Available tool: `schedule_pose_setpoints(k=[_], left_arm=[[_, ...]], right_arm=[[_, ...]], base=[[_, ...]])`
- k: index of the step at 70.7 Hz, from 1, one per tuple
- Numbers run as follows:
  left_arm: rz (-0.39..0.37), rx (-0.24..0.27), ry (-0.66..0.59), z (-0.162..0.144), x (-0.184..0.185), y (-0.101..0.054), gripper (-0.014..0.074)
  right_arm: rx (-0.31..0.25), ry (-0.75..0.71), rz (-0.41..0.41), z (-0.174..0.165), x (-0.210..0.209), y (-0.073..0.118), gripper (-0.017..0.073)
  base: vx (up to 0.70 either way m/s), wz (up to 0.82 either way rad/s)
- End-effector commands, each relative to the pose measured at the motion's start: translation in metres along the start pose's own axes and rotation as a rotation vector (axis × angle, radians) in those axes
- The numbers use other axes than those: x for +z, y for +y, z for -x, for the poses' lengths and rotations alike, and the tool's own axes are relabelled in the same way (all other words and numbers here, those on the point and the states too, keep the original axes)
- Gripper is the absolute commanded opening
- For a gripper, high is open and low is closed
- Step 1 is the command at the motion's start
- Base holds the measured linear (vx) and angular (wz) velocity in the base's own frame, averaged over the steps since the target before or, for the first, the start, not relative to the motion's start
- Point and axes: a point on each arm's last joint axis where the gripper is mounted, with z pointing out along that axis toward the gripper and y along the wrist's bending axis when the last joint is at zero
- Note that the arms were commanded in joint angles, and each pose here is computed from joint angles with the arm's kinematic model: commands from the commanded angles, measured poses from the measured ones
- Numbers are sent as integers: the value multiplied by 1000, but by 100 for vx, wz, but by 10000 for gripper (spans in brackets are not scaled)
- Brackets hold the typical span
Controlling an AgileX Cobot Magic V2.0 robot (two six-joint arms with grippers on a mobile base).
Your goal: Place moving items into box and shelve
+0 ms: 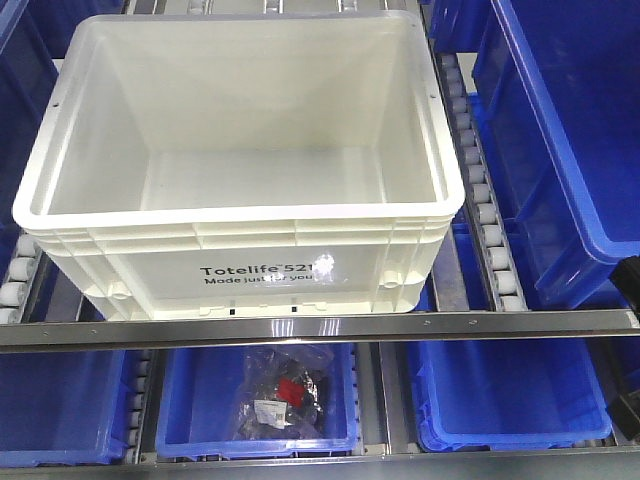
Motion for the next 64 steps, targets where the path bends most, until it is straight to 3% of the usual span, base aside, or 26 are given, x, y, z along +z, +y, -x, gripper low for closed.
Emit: schedule_pose_setpoints(k=[1, 28, 33, 37, 46, 59, 64], left_arm=[[-4, -11, -85, 14, -3, 0, -28], [-3, -10, -85, 14, -3, 0, -28], [18, 42, -114, 16, -4, 2, -28], [25, 47, -176, 18, -7, 2, -28], [35, 19, -383, 1, -3, 2, -28], [36, -119, -386, -49, 27, 5, -28], [30, -67, -314, -51, 28, 3, -28]], right_arm=[[-5, -90, -34, 16, 0, -3, -15], [-5, -90, -34, 16, 0, -3, -15], [-5, -90, -34, 16, 0, -3, -15], [-5, -90, -34, 16, 0, -3, -15], [-5, -90, -34, 16, 0, -3, -15], [-5, -88, -33, 16, 0, -3, -15], [-6, -89, -33, 16, 0, -3, -15]], base=[[0, 0], [0, 0], [0, 0], [0, 0], [0, 0], [0, 0], [0, 0]])
